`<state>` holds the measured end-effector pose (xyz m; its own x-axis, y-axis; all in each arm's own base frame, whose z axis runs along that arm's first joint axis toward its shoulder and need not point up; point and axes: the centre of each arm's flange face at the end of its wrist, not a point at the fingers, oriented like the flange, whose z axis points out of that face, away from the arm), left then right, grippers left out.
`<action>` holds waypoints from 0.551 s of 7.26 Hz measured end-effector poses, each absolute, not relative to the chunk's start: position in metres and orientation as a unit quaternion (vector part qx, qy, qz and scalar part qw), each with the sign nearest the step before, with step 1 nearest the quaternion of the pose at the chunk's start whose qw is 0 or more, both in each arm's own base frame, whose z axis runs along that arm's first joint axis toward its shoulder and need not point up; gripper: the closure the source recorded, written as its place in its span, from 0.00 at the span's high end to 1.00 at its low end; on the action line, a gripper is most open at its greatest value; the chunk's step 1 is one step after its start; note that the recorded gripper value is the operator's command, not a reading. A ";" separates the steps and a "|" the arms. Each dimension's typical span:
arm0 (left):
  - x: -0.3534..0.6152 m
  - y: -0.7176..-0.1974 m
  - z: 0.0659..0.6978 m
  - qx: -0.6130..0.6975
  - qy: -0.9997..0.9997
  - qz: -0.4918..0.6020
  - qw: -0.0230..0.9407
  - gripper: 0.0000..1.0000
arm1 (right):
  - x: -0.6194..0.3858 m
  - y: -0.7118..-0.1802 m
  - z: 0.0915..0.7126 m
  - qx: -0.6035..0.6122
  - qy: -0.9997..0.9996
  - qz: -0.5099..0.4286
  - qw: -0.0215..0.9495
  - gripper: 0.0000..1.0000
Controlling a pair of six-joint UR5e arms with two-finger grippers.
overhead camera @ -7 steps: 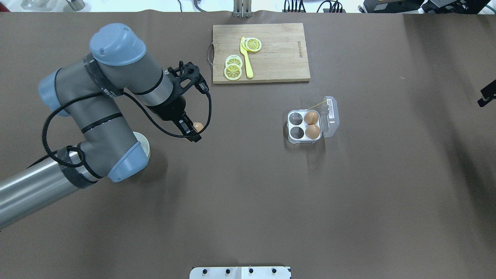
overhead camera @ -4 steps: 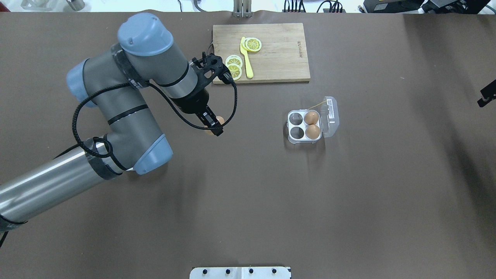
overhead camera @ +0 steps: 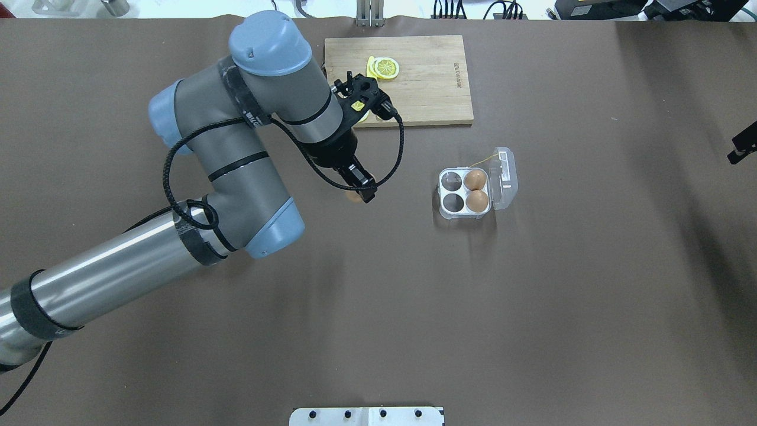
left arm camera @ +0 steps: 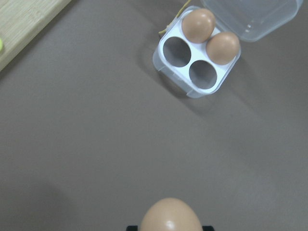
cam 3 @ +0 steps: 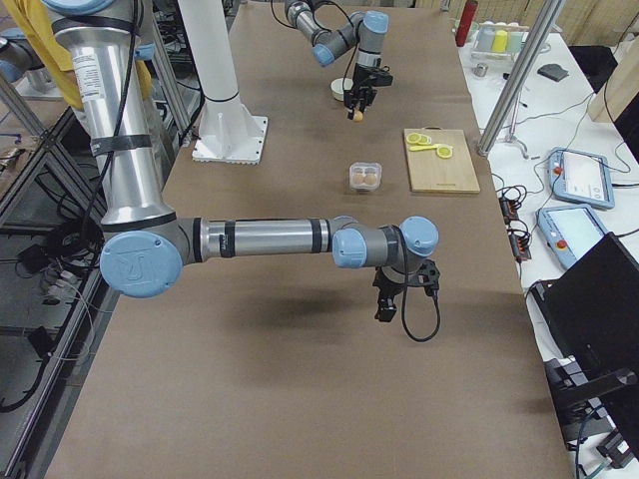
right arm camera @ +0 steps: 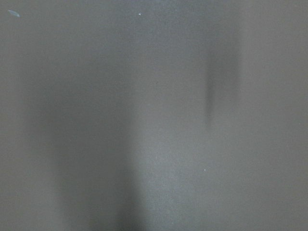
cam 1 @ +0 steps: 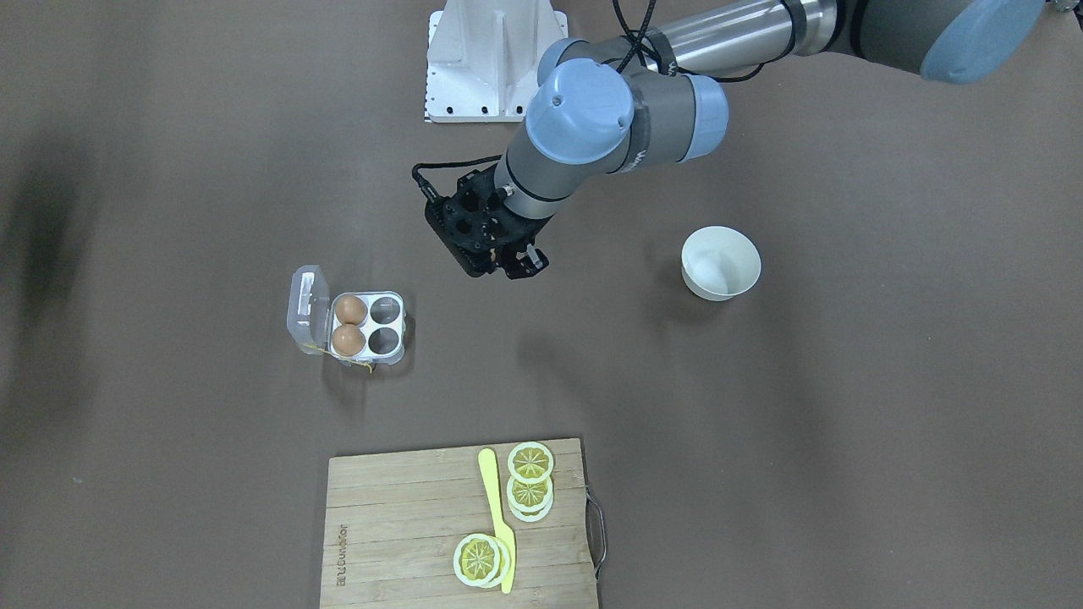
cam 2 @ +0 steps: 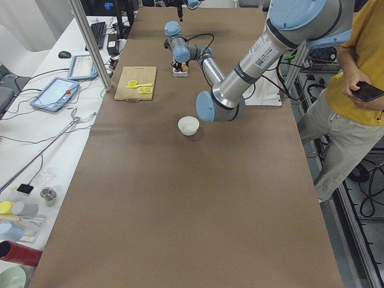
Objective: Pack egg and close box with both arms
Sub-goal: 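Lift the egg with the left gripper and carry it over the egg box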
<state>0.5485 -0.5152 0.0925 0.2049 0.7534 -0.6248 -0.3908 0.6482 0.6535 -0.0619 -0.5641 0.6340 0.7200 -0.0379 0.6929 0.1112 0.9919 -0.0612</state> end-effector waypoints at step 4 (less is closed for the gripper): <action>0.593 -0.533 0.076 0.218 0.490 0.353 0.767 0.37 | -0.063 -0.564 0.638 -0.053 -0.373 -0.040 0.925 1.00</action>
<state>0.5928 -0.5330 0.0755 0.2714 0.7543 -0.5978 -0.3273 0.6565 0.6797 -0.0629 -0.5635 0.6376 0.7180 -0.0342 0.6952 0.1137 0.9911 -0.0687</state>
